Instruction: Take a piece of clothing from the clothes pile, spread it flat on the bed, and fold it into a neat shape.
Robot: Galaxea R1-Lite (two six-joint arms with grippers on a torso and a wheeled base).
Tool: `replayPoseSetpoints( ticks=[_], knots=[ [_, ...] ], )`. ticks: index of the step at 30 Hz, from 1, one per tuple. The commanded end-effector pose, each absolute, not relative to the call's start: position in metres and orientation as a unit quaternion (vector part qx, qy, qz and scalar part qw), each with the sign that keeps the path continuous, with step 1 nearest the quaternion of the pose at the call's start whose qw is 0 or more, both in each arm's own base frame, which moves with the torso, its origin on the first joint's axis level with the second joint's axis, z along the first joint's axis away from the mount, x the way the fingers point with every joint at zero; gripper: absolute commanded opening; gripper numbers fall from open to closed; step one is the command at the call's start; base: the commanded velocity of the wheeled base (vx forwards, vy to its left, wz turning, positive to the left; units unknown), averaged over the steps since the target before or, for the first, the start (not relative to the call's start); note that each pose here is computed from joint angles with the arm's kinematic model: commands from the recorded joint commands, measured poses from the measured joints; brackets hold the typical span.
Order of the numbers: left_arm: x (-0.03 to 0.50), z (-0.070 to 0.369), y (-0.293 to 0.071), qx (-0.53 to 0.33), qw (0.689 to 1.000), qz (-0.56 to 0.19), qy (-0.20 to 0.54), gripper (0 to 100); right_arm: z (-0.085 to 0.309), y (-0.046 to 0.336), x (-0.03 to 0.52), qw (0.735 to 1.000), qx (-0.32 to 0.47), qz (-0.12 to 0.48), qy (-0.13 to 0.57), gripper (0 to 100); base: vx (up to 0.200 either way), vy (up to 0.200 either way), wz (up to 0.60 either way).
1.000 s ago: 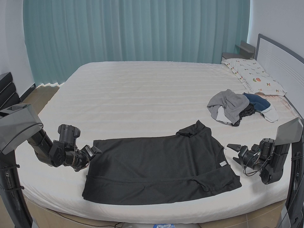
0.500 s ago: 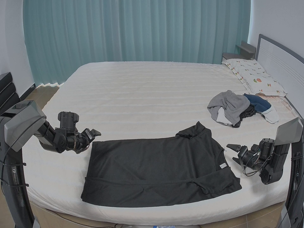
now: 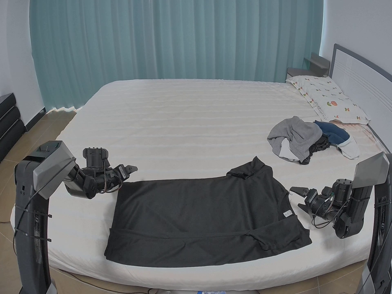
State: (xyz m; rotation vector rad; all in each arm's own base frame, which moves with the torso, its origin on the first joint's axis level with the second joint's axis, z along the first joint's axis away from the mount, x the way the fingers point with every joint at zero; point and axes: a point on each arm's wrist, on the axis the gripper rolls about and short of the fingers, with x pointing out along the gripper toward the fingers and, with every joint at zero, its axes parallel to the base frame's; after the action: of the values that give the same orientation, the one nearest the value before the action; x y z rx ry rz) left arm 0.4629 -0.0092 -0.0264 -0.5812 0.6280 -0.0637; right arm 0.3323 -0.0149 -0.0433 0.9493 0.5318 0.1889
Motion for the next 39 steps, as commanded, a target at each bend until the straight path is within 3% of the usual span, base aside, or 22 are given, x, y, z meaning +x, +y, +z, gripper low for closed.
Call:
replayPoseSetpoints(
  ticks=[1, 11, 12, 23, 31, 39],
  knots=[
    [0.463, -0.044, -0.009, -0.281, 0.905, -0.026, 0.319, 100, -0.043, -0.014, 0.332, 0.852, 0.45, 0.092, 0.25, 100, 0.0, 0.0, 0.0],
    [0.462, -0.042, -0.009, -0.286, 0.903, -0.028, 0.319, 100, -0.043, -0.014, 0.332, 0.852, 0.45, 0.092, 0.25, 100, 0.0, 0.0, 0.0],
    [0.462, -0.042, -0.009, -0.286, 0.904, -0.028, 0.318, 0, -0.043, -0.014, 0.332, 0.852, 0.45, 0.092, 0.25, 100, 0.0, 0.0, 0.0],
    [0.451, -0.031, -0.008, -0.287, 0.902, -0.019, 0.321, 0, -0.043, -0.015, 0.334, 0.854, 0.45, 0.093, 0.246, 100, 0.0, 0.0, 0.0],
    [0.448, -0.015, -0.007, -0.334, 0.902, 0.006, 0.273, 0, -0.025, -0.003, 0.359, 0.885, 0.414, 0.095, 0.19, 100, 0.0, 0.0, 0.0],
    [0.44, -0.015, -0.007, -0.337, 0.898, 0.009, 0.282, 0, -0.011, 0.012, 0.397, 0.909, 0.35, 0.116, 0.195, 100, 0.0, 0.0, 0.0]
  ],
)
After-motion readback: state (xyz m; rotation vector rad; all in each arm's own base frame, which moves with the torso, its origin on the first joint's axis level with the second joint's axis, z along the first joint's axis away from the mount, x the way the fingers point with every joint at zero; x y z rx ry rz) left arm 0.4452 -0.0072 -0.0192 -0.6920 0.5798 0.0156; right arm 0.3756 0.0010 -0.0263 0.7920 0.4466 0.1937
